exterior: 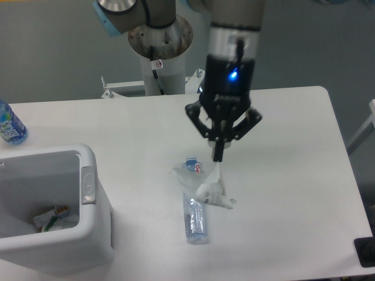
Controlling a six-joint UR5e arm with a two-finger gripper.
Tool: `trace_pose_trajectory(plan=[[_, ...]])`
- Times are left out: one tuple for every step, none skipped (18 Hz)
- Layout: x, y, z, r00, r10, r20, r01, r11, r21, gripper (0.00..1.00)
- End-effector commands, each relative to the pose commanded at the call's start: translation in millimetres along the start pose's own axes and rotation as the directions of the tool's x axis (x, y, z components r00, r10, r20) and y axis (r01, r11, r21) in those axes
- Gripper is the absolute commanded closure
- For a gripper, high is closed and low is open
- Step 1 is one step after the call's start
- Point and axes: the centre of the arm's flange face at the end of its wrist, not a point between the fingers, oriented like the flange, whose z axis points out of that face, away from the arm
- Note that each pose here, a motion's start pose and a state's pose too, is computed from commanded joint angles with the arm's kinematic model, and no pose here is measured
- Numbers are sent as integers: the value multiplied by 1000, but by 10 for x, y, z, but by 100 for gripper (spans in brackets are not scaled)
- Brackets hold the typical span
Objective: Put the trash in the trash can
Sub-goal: 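Lift the gripped tissue up off the table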
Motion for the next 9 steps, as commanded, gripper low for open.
trace_pose_trajectory(plan=[[3, 1, 1, 1000, -1, -3, 1, 1000, 0, 100], [28, -5, -14, 1000, 0, -10, 0, 1000, 3, 100], [73, -6, -56, 1000, 0, -17, 0, 1000, 10, 100], [94, 0, -52, 999, -15, -28, 15, 1000, 11, 100], [144, -7, -62, 999, -31, -45, 32, 999, 15, 100], [201, -16, -83, 997, -51, -62, 53, 998, 20, 100], [295, -30, -136, 995, -61, -79, 63, 998, 29, 100], [365, -27, -159, 994, -65, -87, 68, 997, 31, 100], [465, -14, -115, 993, -62, -100, 65, 998, 22, 100]])
